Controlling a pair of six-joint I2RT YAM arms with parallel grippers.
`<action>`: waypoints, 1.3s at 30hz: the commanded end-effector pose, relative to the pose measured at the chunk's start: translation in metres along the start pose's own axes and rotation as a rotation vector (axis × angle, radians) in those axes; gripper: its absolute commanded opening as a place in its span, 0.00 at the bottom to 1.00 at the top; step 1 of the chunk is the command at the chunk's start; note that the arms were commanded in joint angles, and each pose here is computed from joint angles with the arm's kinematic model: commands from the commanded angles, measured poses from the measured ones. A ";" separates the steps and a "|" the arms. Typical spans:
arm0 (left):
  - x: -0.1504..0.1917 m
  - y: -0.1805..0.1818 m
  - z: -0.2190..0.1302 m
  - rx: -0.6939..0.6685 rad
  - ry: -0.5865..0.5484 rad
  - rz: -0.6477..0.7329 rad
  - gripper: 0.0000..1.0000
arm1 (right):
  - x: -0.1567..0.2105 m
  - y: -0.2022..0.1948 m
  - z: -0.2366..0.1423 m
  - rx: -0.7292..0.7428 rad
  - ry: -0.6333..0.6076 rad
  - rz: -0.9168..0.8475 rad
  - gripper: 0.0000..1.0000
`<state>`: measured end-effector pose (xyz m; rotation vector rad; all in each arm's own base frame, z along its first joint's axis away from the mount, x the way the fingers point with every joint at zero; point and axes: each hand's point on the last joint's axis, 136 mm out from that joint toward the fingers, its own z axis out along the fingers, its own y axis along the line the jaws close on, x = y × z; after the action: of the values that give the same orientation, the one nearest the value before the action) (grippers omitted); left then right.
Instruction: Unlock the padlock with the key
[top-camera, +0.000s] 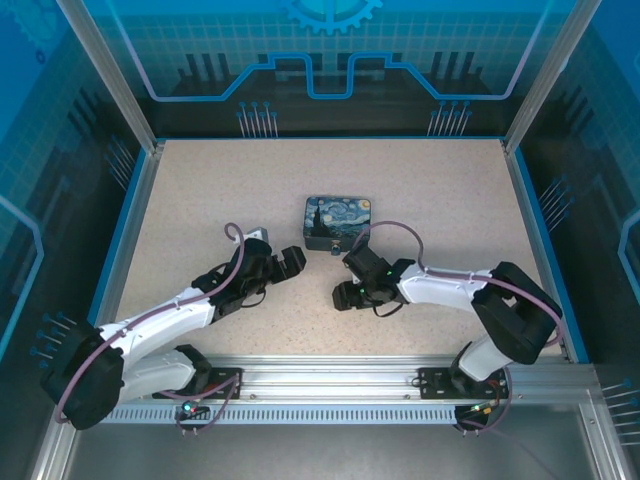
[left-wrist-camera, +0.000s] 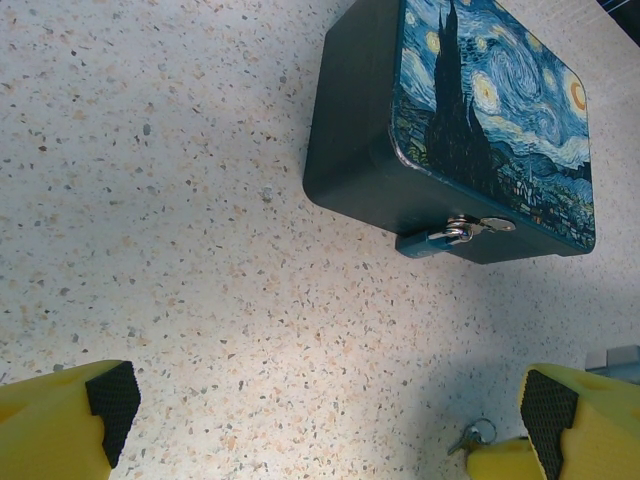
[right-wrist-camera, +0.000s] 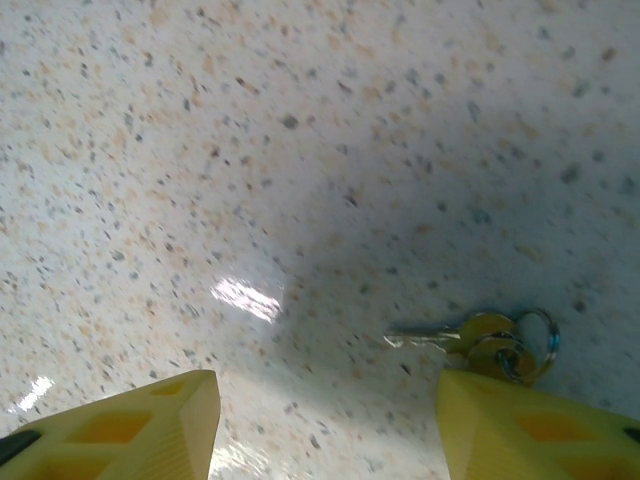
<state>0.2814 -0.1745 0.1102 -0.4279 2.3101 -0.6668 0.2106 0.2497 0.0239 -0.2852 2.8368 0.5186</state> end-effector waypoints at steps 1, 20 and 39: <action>0.002 0.002 0.000 -0.011 -0.001 0.008 0.99 | 0.011 -0.006 -0.011 0.032 0.013 -0.002 0.60; 0.003 0.001 0.000 -0.008 0.005 0.002 0.99 | -0.008 -0.038 -0.017 0.233 0.063 -0.286 0.55; 0.002 0.001 0.000 -0.008 0.003 0.004 0.99 | -0.011 -0.041 0.012 0.265 0.132 -0.332 0.44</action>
<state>0.2814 -0.1745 0.1097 -0.4306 2.3116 -0.6672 0.2327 0.2224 0.0126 -0.7320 2.8357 0.0763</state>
